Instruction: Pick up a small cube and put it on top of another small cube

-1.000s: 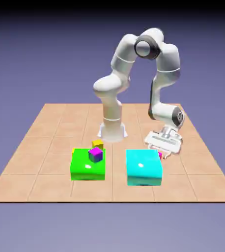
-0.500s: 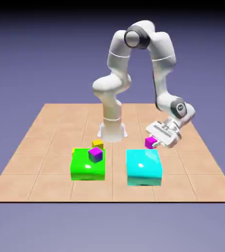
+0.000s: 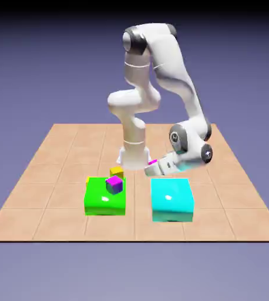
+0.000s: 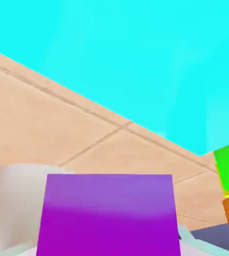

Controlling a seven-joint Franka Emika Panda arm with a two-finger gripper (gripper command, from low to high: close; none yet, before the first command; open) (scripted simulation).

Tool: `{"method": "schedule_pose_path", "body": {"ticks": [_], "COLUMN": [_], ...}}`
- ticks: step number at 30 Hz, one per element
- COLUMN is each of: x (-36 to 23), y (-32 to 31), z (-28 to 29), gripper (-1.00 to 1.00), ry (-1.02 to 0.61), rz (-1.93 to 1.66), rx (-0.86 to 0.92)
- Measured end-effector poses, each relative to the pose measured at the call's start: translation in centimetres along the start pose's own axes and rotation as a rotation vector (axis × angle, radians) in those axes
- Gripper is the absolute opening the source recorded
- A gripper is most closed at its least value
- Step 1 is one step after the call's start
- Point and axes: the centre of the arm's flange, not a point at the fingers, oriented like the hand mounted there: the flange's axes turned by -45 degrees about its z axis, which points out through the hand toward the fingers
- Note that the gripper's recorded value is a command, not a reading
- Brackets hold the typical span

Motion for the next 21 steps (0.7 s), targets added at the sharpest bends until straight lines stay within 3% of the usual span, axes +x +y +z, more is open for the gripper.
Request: {"method": "schedule_pose_path", "body": {"ticks": [12, 21], "x": [-3.6, -9.6], "y": [17.4, 30.7], "z": [1.1, 6.7], "gripper": [-1.00, -1.00], "ry": [-0.034, -0.094], "rz": [0.594, 0.974], "rx": [0.953, 1.631]}}
